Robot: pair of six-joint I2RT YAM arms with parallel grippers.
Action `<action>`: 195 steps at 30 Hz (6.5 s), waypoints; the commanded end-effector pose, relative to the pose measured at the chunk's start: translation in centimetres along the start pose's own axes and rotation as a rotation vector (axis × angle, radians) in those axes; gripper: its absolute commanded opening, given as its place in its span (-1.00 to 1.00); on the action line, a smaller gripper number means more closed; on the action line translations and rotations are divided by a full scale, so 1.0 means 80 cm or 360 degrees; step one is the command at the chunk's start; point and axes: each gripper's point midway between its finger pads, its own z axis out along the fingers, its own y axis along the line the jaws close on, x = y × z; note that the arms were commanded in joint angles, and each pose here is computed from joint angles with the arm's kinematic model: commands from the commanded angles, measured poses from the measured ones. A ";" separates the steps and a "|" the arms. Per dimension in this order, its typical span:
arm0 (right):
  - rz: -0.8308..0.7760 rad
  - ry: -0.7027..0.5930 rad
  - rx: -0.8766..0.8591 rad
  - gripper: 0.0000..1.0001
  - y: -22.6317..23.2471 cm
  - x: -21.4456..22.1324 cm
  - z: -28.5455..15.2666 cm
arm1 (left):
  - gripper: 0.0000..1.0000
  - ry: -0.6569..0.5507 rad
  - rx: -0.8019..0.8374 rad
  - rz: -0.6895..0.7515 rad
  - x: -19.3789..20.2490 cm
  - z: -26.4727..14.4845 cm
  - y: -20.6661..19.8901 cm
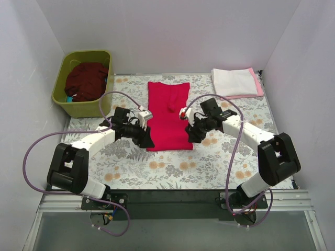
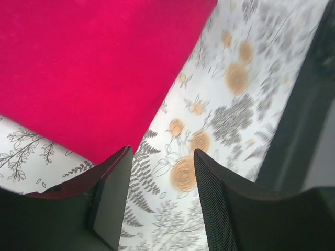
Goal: Fold and stack the t-shirts
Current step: Fold the tshirt
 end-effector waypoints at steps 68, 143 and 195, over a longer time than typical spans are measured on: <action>-0.0691 0.0020 -0.0110 -0.97 0.144 -0.038 -0.126 | -1.00 0.0133 0.0244 0.0902 -0.029 -0.108 -0.169; 0.0705 -0.0123 -0.0605 -0.18 -0.030 0.005 -0.020 | 0.06 0.0244 0.0383 0.0802 -0.037 0.131 -0.017; 0.1209 0.0114 -0.1141 -0.62 0.038 0.045 0.133 | -1.00 0.0100 0.0158 0.1581 -0.058 0.094 -0.086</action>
